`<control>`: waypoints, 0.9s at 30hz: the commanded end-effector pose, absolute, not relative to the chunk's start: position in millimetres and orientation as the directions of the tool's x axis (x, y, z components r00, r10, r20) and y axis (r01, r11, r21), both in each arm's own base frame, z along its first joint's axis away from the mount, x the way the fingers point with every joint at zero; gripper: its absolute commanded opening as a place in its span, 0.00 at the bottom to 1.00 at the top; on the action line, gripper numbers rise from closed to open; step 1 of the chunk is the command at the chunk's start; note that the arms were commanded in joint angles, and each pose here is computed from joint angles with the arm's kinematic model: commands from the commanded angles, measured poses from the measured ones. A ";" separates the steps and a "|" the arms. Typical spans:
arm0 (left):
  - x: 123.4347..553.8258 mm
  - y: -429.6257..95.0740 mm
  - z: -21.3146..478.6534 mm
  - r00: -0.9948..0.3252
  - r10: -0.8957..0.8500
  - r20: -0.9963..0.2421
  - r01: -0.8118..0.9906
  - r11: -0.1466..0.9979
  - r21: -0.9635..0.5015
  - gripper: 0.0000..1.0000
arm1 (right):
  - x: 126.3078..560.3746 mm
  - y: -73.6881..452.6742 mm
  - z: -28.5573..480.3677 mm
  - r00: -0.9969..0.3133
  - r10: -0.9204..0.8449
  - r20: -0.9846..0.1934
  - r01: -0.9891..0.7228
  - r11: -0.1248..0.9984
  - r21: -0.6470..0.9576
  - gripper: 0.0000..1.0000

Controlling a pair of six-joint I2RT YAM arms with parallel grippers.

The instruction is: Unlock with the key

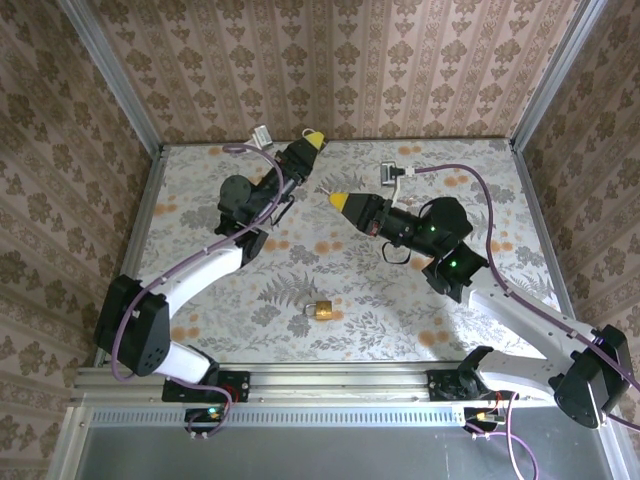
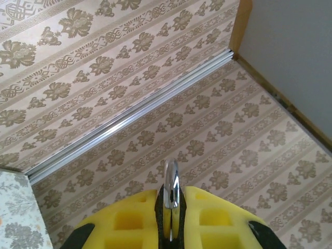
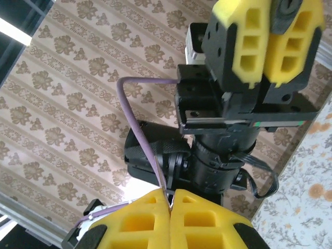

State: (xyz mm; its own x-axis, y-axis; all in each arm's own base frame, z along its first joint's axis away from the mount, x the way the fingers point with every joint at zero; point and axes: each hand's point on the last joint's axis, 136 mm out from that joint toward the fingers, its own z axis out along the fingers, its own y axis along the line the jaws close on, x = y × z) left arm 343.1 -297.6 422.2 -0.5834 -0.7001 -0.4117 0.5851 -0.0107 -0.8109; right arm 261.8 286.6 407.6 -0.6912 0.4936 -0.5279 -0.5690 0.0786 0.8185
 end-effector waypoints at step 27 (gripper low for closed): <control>279.7 -288.0 403.5 -0.620 -0.728 -0.294 0.547 -0.132 -0.827 0.00 | 316.6 272.9 369.8 -0.652 0.542 -0.531 -0.502 0.216 0.837 0.00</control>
State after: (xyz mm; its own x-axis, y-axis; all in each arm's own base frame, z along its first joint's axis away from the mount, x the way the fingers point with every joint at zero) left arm 288.3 -294.1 385.9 -0.6441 -0.7076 -0.2906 0.4991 -0.1008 -0.8607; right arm 318.4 272.4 351.3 -0.6740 0.5253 -0.5194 -0.4544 0.2595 0.8522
